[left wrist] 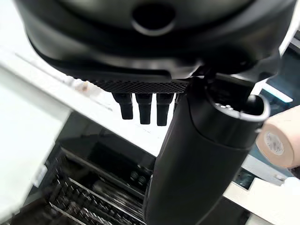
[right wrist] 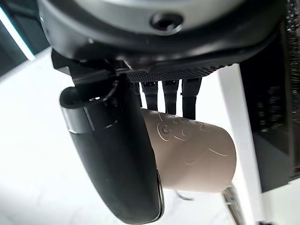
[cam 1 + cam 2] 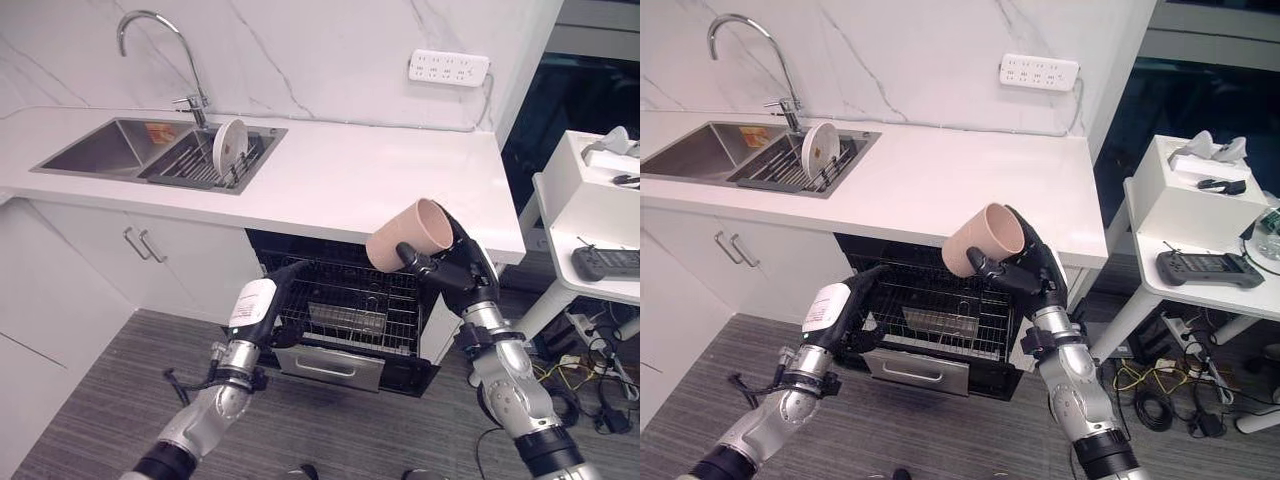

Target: Place the dishes in the dishwasher.

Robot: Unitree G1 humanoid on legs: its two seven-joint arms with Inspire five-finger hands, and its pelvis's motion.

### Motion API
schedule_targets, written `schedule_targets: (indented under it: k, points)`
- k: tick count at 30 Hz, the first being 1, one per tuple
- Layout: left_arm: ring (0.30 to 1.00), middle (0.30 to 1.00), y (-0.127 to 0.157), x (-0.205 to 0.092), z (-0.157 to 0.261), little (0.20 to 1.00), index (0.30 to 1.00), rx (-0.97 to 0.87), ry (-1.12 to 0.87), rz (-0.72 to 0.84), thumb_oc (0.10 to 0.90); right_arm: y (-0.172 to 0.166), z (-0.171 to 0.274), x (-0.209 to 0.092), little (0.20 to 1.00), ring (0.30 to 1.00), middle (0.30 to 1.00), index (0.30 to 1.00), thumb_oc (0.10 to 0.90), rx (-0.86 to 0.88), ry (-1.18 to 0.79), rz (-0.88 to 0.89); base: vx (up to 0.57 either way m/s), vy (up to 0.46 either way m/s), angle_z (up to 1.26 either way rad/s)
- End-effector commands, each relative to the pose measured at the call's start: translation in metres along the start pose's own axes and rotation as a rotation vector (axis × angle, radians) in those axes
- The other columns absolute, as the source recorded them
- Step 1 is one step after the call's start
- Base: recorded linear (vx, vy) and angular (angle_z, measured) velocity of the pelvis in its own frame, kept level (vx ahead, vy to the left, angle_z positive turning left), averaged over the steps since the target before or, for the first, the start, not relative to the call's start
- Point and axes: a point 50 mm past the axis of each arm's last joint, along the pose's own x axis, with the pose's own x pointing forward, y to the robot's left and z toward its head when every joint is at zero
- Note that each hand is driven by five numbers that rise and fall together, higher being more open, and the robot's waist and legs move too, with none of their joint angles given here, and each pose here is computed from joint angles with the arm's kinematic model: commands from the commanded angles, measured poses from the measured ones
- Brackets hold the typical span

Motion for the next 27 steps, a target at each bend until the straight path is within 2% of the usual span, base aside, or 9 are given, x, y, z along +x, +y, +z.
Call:
schedule_targets:
  k: [1, 5, 15, 17, 27]
  points:
    - [0.900, 0.900, 0.043, 0.031, 0.023, 0.900, 0.900, 0.047, -0.205, 0.210, 0.800, 0.010, 0.040, 0.018, 0.300, 0.300, 0.300, 0.300, 0.400, -0.057, -0.196, 0.084, 0.01, 0.048, 0.07]
    - [0.900, 0.900, 0.049, 0.028, 0.019, 0.900, 0.900, 0.107, -0.236, 0.209, 0.800, -0.002, 0.033, 0.018, 0.300, 0.300, 0.300, 0.300, 0.400, -0.068, -0.157, 0.029, 0.01, 0.040, 0.07]
    - [0.900, 0.900, 0.050, 0.023, 0.014, 0.900, 0.900, 0.122, -0.243, 0.160, 0.800, -0.016, 0.028, 0.022, 0.300, 0.300, 0.300, 0.300, 0.400, -0.139, -0.092, -0.024, 0.02, 0.010, 0.06]
    - [0.900, 0.900, 0.056, 0.026, 0.020, 0.900, 0.900, 0.095, -0.281, 0.176, 0.800, -0.028, 0.025, 0.028, 0.300, 0.300, 0.300, 0.300, 0.400, -0.175, -0.057, -0.067, -0.01, 0.000, 0.06]
    - [0.900, 0.900, 0.070, 0.042, 0.035, 0.900, 0.900, 0.075, -0.355, 0.223, 0.800, -0.038, 0.040, 0.054, 0.300, 0.300, 0.300, 0.300, 0.400, -0.220, -0.060, -0.108, -0.05, 0.012, 0.10]
